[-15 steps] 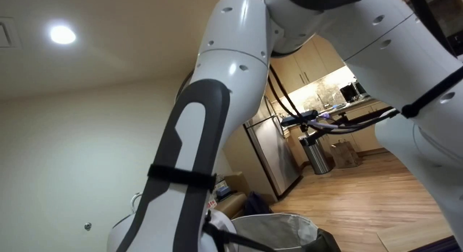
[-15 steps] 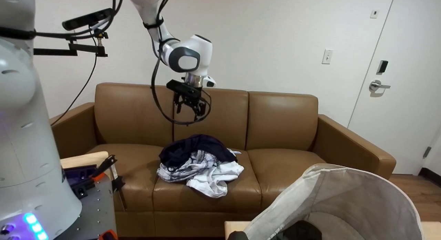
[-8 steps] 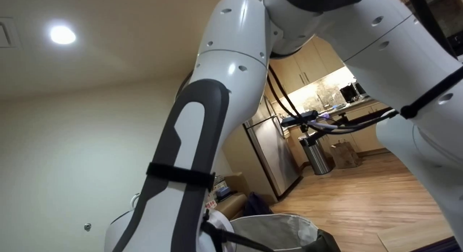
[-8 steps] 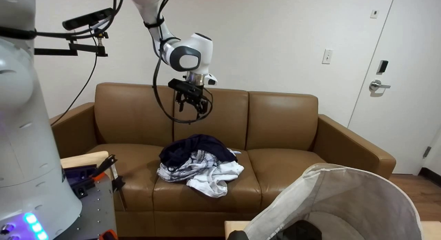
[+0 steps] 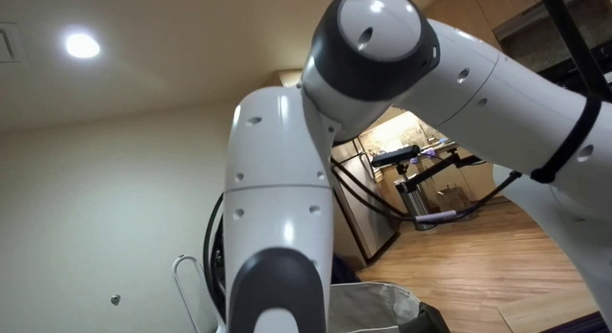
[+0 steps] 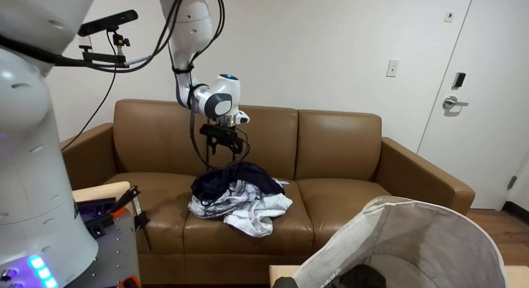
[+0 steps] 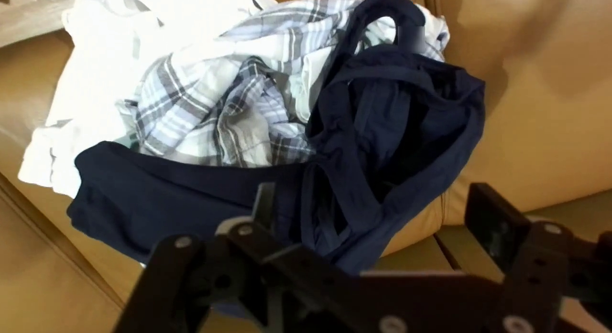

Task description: Separate the blue top from the pile of clothes on the sofa

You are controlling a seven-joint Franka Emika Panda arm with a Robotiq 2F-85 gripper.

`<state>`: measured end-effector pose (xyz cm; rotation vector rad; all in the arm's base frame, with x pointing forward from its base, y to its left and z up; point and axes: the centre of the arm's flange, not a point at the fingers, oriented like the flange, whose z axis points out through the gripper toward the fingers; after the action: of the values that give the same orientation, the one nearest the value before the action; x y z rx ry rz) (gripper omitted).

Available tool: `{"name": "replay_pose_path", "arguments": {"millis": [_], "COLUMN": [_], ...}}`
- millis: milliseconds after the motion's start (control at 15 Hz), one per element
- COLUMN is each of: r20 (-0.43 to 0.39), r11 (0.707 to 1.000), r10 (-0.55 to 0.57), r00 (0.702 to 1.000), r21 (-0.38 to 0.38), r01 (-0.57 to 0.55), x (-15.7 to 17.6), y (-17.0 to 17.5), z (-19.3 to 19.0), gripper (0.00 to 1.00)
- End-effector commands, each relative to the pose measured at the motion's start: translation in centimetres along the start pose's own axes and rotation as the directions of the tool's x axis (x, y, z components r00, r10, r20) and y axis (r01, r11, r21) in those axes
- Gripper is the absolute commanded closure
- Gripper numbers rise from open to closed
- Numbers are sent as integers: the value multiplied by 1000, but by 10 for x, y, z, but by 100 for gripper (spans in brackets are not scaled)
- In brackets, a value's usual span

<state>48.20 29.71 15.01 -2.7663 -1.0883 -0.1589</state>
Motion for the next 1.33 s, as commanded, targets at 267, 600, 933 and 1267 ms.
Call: {"name": "replay_pose_path", "arguments": {"millis": [267,600,933,1267], "r20": [7,8,123,272], "r11": [945,895,843,802], "r10": [-282,-427,-505,-540], "r00": [959,904,854,797], "r21": [-168,-136,-141,-122], "r01": [279,424,519,585], "x": [88,113,92,79], "y": [-33,-63,-63,-54], "z": [97,153,210,243], "gripper": [0,0,0,26]}}
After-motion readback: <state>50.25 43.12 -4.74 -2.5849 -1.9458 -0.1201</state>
